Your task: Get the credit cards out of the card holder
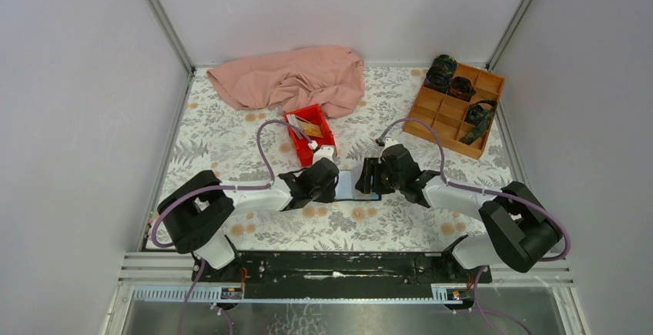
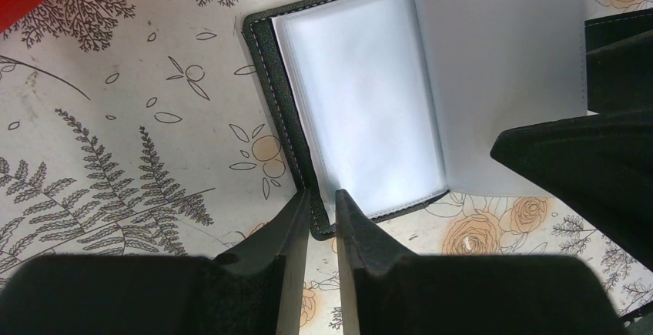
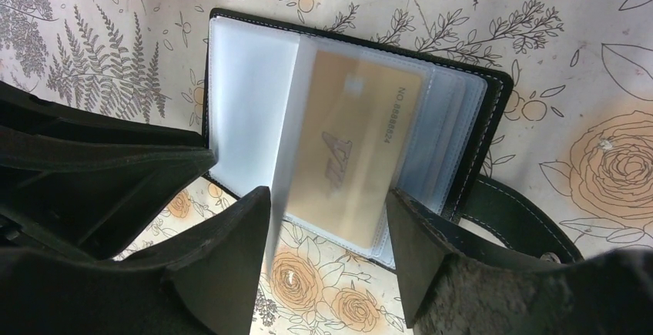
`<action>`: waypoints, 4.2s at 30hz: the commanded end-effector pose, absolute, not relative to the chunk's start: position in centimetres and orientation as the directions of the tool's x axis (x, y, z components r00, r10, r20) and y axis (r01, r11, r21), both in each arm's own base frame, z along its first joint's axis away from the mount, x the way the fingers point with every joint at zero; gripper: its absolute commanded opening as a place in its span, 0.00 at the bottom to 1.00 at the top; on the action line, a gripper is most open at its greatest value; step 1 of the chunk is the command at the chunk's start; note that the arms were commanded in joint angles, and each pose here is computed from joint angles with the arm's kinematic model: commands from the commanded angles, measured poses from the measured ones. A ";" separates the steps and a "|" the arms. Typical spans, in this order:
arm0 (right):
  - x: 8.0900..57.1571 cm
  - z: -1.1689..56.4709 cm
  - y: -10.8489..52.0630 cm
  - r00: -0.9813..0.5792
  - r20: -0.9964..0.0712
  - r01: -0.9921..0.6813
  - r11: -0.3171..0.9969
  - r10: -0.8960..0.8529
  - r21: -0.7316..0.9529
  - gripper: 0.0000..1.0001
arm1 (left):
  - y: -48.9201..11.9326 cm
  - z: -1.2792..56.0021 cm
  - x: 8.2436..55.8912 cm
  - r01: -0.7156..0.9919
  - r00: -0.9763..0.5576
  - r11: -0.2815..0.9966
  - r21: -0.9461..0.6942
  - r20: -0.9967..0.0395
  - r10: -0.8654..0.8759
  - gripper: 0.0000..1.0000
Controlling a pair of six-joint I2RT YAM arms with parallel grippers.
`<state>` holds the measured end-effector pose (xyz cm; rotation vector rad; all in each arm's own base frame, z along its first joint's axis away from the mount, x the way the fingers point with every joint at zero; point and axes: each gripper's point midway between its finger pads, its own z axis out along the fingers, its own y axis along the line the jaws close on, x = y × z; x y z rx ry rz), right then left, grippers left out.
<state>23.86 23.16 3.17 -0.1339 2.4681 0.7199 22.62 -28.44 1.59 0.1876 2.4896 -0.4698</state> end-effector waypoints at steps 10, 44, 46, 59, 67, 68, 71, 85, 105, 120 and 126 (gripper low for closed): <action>23.7 5.5 25.8 -0.835 -0.550 -0.320 0.784 0.032 0.531 0.66 | -29.2 1.2 22.9 0.251 -0.811 0.920 -0.300 -0.584 0.031 0.25; 23.3 8.1 31.6 -0.845 -0.535 -0.420 0.614 0.004 0.668 0.80 | -27.5 1.4 22.4 0.215 -0.807 0.935 -0.281 -0.591 0.008 0.24; 23.4 7.9 31.9 -0.846 -0.534 -0.418 0.618 0.004 0.666 0.81 | -26.8 2.0 22.3 0.206 -0.802 0.940 -0.272 -0.598 0.002 0.24; 26.3 9.9 26.2 -0.765 -0.632 -0.334 0.761 0.126 0.556 0.77 | -25.1 10.2 22.0 0.242 -0.695 0.899 -0.366 -0.712 -0.103 0.25; 26.3 7.3 22.4 -0.783 -0.605 -0.247 0.821 0.144 0.515 0.34 | -33.1 10.4 22.6 0.412 -0.724 0.746 -0.523 -0.685 -0.080 0.22; 26.3 7.0 22.1 -0.782 -0.605 -0.236 0.829 0.148 0.507 0.21 | -33.8 9.8 22.8 0.418 -0.733 0.739 -0.528 -0.677 -0.069 0.21; 26.5 6.6 21.0 -0.760 -0.629 -0.211 0.854 0.161 0.475 0.00 | -35.7 8.0 23.0 0.427 -0.758 0.715 -0.554 -0.650 -0.050 0.19; 26.2 3.9 19.5 -0.790 -0.604 -0.185 0.896 0.109 0.405 0.00 | -36.3 3.2 24.4 0.380 -0.791 0.786 -0.488 -0.612 0.002 0.08; 25.1 1.4 20.6 -0.843 -0.531 -0.197 0.870 0.084 0.451 0.00 | -33.7 6.8 25.9 0.267 -0.741 0.708 -0.654 -0.609 -0.283 0.70; 24.8 1.1 20.9 -0.851 -0.519 -0.201 0.862 0.081 0.465 0.00 | -36.5 6.4 26.8 0.289 -0.768 0.607 -0.740 -0.558 -0.314 0.59; 24.8 1.1 21.0 -0.853 -0.516 -0.203 0.859 0.081 0.470 0.00 | -37.6 5.3 26.6 0.282 -0.801 0.565 -0.776 -0.514 -0.307 0.59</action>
